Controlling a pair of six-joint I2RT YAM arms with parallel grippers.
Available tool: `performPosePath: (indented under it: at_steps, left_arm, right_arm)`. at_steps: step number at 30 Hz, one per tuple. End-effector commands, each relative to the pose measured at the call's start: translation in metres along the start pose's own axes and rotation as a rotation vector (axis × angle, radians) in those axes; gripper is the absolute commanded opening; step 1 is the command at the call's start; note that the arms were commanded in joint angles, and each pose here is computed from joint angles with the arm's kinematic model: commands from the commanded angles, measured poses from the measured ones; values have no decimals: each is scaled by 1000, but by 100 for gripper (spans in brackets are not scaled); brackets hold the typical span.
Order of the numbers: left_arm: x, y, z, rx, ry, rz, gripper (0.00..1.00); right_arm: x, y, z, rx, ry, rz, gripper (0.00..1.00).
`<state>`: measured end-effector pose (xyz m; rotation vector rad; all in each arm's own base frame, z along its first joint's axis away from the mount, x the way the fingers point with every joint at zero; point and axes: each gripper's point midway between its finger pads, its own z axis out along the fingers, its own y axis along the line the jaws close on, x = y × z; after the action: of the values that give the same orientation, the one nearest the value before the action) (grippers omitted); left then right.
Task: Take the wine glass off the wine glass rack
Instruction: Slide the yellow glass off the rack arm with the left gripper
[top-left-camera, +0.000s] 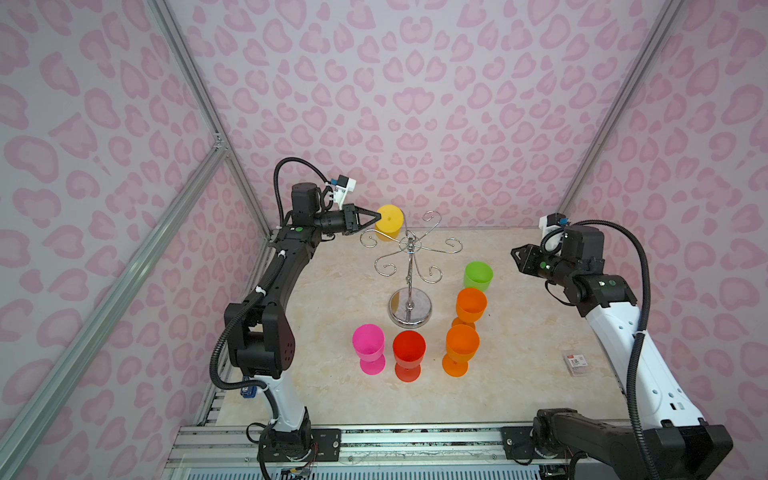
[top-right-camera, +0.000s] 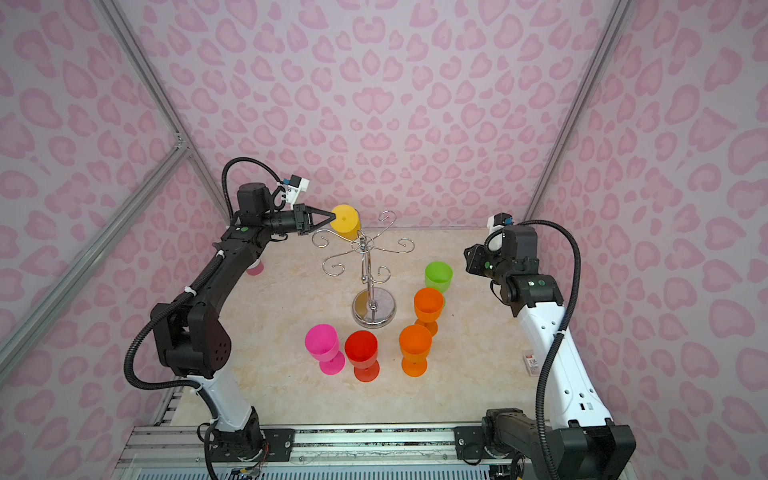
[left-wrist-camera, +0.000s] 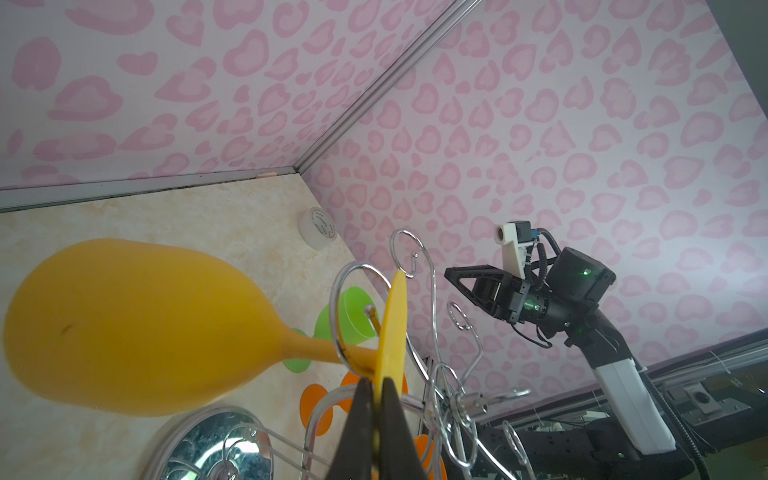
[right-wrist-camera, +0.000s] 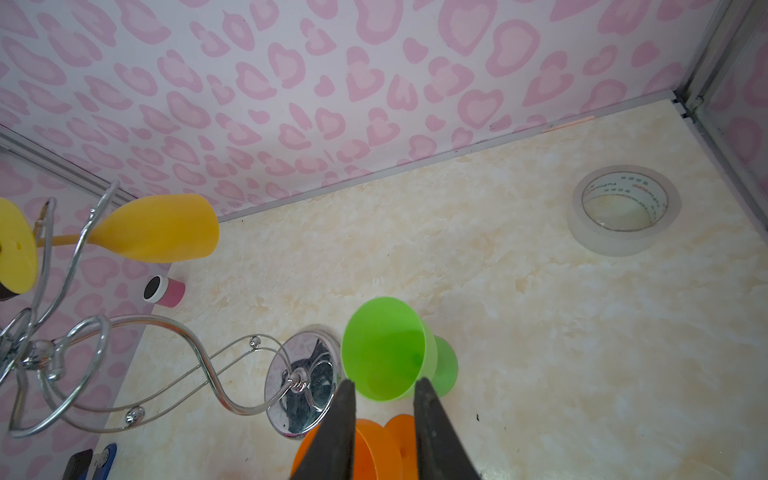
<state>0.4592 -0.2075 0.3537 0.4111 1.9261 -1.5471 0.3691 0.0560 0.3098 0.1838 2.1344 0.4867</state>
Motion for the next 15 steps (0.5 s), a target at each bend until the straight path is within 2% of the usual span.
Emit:
performPosePath:
  at_steps: [1, 15]
  left_arm:
    - [-6, -17, -4, 16, -10, 36, 2]
    - [-18, -30, -6, 36, -26, 43, 2]
  right_arm:
    - [-1, 1, 1, -6, -7, -1, 26]
    - [1, 1, 2, -10, -5, 3, 26]
